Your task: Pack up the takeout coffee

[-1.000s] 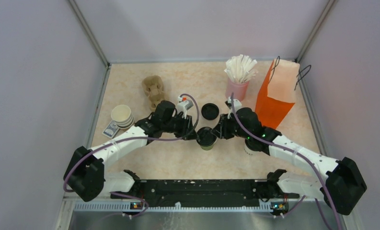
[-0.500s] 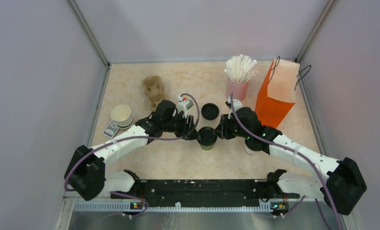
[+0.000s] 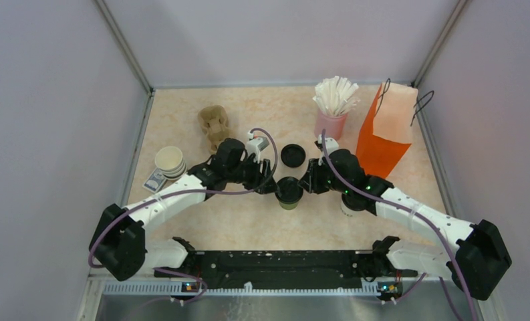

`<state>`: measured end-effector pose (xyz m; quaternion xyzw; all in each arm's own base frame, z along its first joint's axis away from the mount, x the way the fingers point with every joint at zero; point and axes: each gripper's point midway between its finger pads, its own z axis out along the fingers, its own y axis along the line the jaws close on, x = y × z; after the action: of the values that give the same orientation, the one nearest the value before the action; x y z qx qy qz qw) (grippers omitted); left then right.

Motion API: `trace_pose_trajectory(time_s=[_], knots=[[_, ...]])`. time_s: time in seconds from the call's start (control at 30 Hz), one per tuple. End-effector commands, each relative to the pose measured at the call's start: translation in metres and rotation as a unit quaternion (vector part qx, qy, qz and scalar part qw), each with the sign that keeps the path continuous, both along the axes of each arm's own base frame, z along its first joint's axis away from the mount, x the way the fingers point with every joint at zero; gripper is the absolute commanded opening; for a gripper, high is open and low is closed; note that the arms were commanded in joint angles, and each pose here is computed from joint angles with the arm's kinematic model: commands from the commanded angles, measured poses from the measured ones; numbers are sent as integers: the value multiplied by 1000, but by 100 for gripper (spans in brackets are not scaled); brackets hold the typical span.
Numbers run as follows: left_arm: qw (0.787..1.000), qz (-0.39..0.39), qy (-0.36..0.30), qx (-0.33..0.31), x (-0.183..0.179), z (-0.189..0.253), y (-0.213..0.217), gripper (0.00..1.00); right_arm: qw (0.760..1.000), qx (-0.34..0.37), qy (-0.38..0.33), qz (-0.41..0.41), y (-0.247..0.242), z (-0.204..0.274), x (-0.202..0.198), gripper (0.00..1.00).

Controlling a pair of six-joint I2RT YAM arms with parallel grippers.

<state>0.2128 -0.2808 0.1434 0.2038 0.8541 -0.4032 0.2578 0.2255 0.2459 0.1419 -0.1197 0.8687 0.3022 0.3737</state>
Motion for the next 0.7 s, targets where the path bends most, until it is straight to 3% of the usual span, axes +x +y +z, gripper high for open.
trace_pose_trajectory(time_s=[0.0, 0.67], knots=[[999, -13, -16, -24, 6, 13, -9, 55, 999, 19, -25, 3, 5, 21, 4, 28], [1000, -20, -5, -19, 9, -2, -14, 51, 1000, 2, -8, -21, -10, -8, -3, 27]])
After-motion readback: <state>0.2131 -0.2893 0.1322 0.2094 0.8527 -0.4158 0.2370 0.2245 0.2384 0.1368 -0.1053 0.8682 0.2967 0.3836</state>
